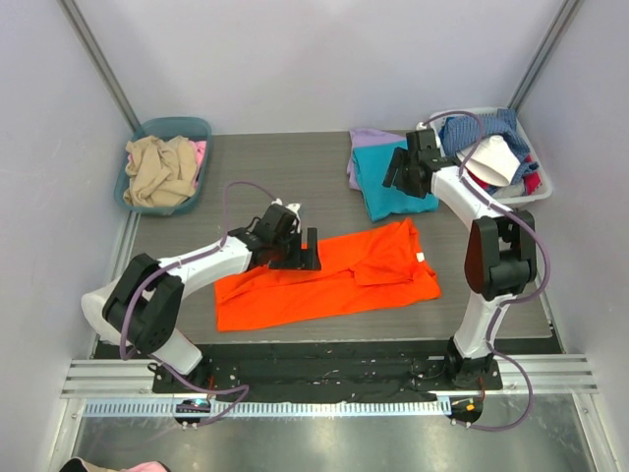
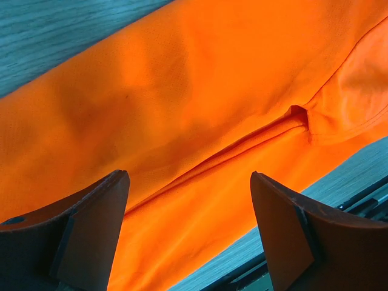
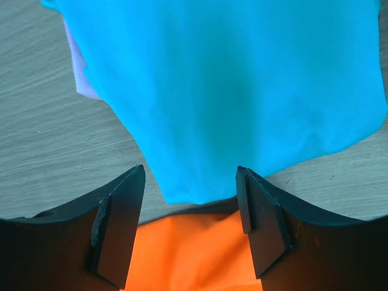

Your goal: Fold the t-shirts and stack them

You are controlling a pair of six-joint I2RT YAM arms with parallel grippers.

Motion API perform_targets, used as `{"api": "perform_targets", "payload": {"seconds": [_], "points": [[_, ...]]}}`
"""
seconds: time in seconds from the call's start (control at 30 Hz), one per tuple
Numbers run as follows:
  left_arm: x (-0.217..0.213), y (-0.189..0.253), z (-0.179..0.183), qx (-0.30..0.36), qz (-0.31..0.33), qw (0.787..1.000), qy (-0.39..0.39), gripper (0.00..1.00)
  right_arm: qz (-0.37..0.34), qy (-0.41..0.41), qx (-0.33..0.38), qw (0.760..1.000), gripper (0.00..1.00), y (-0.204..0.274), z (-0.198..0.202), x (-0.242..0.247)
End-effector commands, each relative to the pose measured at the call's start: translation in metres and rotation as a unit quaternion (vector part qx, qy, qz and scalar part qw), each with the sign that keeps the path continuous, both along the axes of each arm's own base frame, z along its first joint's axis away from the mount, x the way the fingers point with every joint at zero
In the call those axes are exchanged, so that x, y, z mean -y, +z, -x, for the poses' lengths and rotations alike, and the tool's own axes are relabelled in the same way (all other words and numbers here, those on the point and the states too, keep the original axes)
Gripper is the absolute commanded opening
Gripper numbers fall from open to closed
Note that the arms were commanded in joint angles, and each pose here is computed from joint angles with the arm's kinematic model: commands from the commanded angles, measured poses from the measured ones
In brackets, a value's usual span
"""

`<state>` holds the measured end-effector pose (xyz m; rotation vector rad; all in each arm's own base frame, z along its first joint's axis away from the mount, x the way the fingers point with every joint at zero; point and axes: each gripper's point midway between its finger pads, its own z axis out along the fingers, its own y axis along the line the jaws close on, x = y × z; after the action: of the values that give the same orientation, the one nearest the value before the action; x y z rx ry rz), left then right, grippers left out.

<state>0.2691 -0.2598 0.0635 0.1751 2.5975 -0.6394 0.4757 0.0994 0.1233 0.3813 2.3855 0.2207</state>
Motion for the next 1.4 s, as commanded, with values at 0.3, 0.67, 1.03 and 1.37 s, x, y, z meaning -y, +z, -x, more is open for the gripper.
{"api": "perform_targets", "payload": {"seconds": [0.3, 0.67, 1.03, 1.37], "points": [[0.055, 0.04, -0.06, 0.088, 0.025, 0.993, -0.079, 0.86, -0.017, 0.008, 0.008, 1.0, 0.7, 0.031, 0.083, 0.011], [0.133, 0.011, -0.074, 0.095, 0.011, 0.966, -0.242, 0.86, -0.058, 0.02, 0.025, 0.998, 0.7, 0.058, 0.187, 0.017], [0.159, -0.005, -0.08, 0.08, 0.021, 0.952, -0.294, 0.85, -0.056, 0.032, 0.034, 0.997, 0.7, 0.067, 0.217, 0.021], [0.169, 0.006, -0.087, 0.087, 0.027, 0.945, -0.315, 0.84, -0.057, 0.033, 0.03, 0.997, 0.7, 0.062, 0.223, 0.022]]}}
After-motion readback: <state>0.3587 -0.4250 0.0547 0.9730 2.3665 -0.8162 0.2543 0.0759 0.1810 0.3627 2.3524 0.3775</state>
